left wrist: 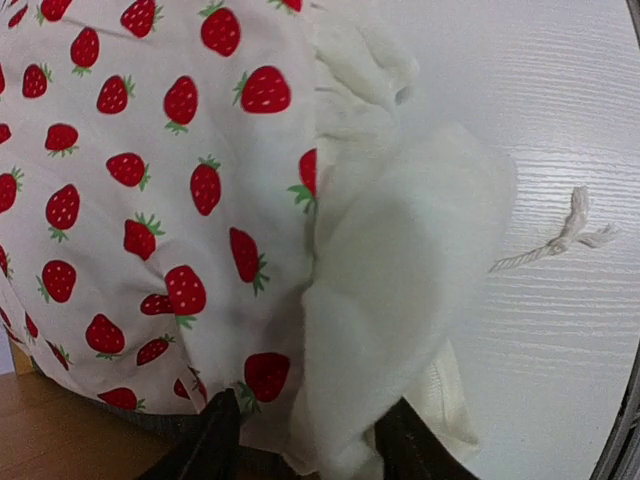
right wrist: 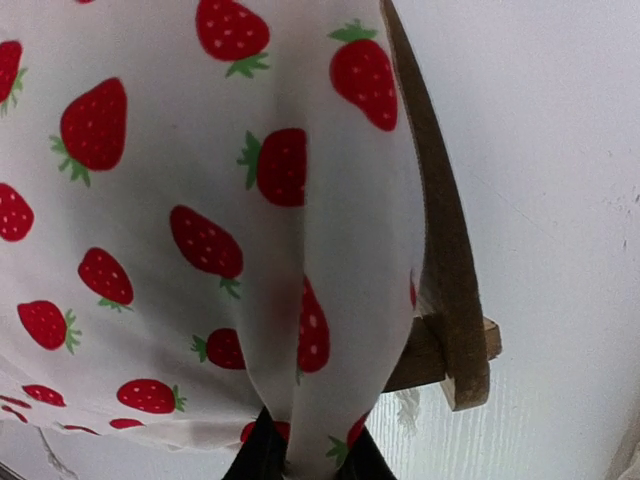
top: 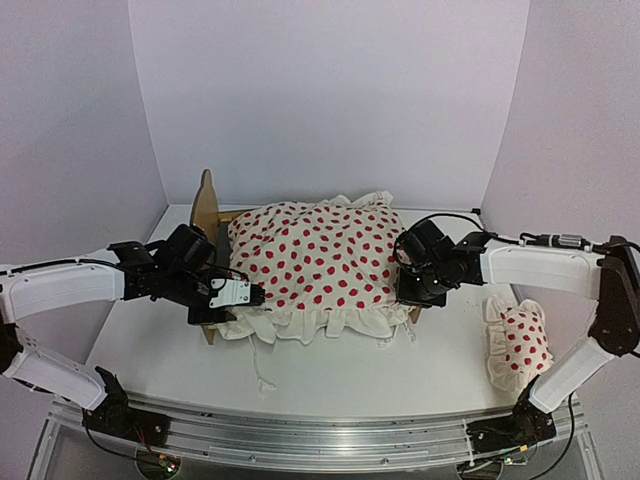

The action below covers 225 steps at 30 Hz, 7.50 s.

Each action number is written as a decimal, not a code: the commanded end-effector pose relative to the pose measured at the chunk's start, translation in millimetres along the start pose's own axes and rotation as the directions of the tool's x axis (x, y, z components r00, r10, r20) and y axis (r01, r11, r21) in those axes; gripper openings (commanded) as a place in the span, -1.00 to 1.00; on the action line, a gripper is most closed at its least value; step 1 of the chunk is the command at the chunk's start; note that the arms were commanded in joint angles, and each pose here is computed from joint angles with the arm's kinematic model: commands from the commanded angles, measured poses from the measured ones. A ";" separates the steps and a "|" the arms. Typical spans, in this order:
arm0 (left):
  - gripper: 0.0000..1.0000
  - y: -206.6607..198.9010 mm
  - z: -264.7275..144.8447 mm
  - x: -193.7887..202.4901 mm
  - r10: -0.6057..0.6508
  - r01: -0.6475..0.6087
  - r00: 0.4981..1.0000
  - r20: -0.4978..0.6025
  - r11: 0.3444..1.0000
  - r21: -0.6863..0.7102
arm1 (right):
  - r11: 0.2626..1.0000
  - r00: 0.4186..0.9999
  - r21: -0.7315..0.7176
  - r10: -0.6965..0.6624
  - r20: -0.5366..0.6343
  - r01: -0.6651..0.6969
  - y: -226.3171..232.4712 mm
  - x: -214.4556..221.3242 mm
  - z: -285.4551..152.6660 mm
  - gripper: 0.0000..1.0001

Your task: Set up the pet bed

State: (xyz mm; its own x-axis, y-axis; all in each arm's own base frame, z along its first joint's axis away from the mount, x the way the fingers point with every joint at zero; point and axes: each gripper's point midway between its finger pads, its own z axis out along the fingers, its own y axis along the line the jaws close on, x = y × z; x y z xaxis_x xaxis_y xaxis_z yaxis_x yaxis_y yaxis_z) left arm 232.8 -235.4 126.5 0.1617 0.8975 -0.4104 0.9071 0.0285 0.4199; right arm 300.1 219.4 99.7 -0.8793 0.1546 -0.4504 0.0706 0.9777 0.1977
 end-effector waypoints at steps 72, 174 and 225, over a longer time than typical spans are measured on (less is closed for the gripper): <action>-1.00 72.4 -57.0 -60.7 0.115 -0.085 0.979 0.167 0.981 -0.175 | 0.587 0.747 -0.524 -0.229 0.624 0.618 271.9 93.2 38.7 0.17; -1.00 40.6 -32.1 -33.4 0.157 -0.148 0.982 0.103 0.985 -0.089 | 0.516 0.686 -0.453 -0.530 0.498 0.727 266.7 130.8 49.6 0.08; 0.30 -65.9 -46.3 -51.0 0.012 -0.157 0.924 0.381 0.922 0.353 | 0.204 0.648 -0.693 -0.599 0.471 0.692 290.7 157.9 -70.8 -1.00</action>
State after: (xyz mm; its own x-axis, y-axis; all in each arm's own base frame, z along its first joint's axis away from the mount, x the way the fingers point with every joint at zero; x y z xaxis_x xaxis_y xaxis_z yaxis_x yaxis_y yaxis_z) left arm 144.7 -249.1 164.2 0.3593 0.6953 -0.6225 0.9315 -0.3077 0.1939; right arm 150.8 505.2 85.2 -0.4268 -0.5147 -0.7436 -0.9034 0.2801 0.3246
